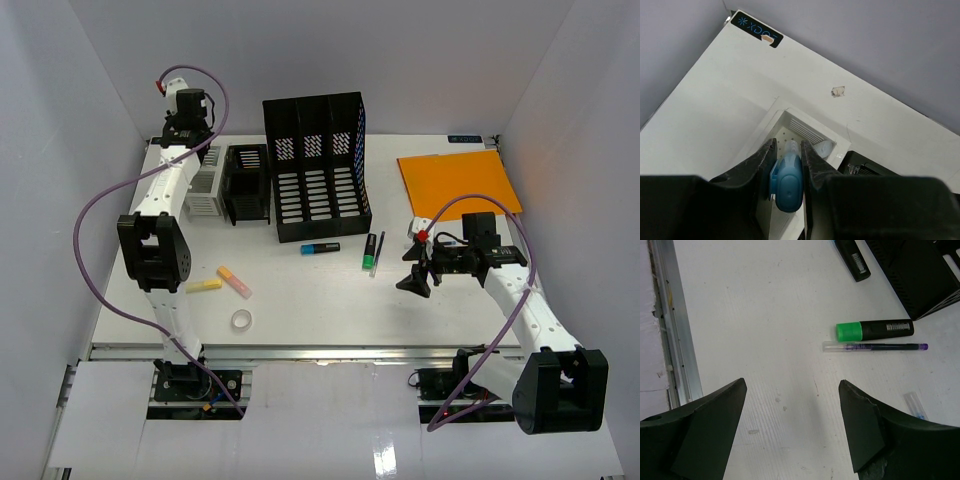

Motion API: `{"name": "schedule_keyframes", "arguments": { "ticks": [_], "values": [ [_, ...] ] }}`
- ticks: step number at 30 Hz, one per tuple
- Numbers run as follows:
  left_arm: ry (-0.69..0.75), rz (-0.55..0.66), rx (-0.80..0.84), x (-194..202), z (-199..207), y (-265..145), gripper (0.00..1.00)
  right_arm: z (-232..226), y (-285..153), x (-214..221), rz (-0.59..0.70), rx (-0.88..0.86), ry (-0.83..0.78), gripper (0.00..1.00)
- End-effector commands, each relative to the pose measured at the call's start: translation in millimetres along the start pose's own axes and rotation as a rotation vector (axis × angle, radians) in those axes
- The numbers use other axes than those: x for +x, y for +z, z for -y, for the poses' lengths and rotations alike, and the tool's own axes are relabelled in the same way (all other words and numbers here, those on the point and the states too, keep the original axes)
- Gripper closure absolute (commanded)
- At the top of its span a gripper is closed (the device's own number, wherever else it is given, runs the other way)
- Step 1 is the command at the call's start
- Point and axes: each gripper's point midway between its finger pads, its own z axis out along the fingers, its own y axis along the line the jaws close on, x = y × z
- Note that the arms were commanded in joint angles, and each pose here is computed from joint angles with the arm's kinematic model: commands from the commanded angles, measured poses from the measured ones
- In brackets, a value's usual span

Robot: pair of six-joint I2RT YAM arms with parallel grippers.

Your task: Organize the desk

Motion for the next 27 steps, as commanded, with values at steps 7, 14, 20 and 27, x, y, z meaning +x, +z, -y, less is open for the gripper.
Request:
{"name": "schedule_keyframes", "arguments": {
  "ticks": [7,14,20,27],
  "values": [
    [0.005,-0.012,0.028,7,6,11,0.87,-2,-2,-3,0.021,-0.007,-0.012,0.19],
    [0.015,-0.046,0.078,13,7,2,0.17,-2,-4,-2,0.023,-0.005,-0.007,0.19],
    [-0.038,-0.097,0.141,3,3,-37,0.12,-2,-6,-3,0.03,-0.002,-0.007,0.19],
    [-0.312,-0.368,0.257,86,-15,-134,0.4,-3,-8,-3,0.036,0.002,-0.005,0.19]
  ]
}}
